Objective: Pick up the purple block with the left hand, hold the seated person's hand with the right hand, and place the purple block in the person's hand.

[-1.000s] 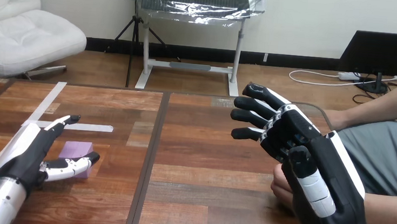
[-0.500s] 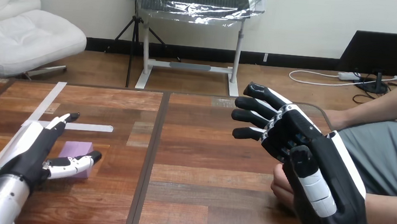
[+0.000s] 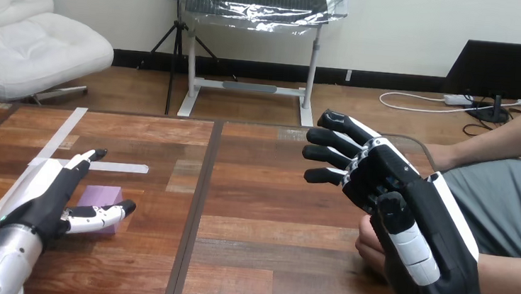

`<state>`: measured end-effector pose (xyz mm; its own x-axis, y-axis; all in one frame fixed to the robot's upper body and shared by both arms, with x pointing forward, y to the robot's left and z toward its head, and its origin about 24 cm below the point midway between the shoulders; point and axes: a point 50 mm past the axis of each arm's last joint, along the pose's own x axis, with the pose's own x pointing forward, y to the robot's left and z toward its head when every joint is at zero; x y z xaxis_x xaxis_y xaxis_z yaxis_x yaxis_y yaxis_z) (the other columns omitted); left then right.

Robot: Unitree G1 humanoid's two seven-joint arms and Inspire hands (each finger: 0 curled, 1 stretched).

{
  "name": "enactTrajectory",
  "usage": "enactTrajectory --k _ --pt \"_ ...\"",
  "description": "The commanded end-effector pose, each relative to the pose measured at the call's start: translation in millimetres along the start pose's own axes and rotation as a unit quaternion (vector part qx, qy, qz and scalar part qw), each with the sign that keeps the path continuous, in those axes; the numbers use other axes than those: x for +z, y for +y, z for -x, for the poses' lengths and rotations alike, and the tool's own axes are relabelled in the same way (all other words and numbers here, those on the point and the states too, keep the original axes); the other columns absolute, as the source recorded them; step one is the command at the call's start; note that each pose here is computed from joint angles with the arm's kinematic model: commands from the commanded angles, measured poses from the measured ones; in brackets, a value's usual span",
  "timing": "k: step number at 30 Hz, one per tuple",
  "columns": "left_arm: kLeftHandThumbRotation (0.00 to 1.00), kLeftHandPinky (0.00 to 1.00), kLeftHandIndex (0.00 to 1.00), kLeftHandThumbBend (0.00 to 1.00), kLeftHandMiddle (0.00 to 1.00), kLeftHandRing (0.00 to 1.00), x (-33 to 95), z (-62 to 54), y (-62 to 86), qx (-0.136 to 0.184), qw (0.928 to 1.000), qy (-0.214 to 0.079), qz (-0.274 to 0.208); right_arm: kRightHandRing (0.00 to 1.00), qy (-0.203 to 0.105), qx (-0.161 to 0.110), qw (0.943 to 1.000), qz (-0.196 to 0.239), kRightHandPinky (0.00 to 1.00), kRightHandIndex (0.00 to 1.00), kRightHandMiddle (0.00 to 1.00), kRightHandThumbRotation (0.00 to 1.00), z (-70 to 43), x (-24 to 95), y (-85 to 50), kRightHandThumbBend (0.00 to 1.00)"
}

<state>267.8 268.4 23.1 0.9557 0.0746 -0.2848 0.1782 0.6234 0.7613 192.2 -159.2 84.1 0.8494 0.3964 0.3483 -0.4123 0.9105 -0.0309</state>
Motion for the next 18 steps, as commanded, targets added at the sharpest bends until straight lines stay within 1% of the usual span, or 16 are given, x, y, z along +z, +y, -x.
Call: enactTrajectory --k 1,10,14,18 --pt "0.33 1.00 0.95 0.62 0.98 0.97 21.1 -12.5 23.1 0.029 0.9983 -0.031 -0.040 0.80 -0.039 0.004 0.9991 0.012 0.71 0.84 0.81 0.79 -11.5 10.7 -3.1 0.93" --pt "0.33 1.00 0.94 0.65 0.96 0.96 23.9 -16.3 23.8 0.020 0.9951 -0.030 -0.092 0.80 -0.040 0.006 0.9990 0.016 0.71 0.84 0.81 0.79 -12.0 11.6 -3.4 0.94" --pt "0.34 0.99 0.94 0.66 0.95 0.95 25.0 -18.4 24.2 0.010 0.9926 -0.029 -0.118 0.80 -0.040 0.006 0.9990 0.016 0.71 0.84 0.81 0.80 -12.0 11.9 -3.5 0.94" --pt "0.34 0.99 0.93 0.67 0.94 0.94 26.4 -20.1 24.7 0.004 0.9910 -0.032 -0.130 0.80 -0.042 0.007 0.9990 0.016 0.71 0.84 0.82 0.79 -11.9 11.8 -3.7 0.94"
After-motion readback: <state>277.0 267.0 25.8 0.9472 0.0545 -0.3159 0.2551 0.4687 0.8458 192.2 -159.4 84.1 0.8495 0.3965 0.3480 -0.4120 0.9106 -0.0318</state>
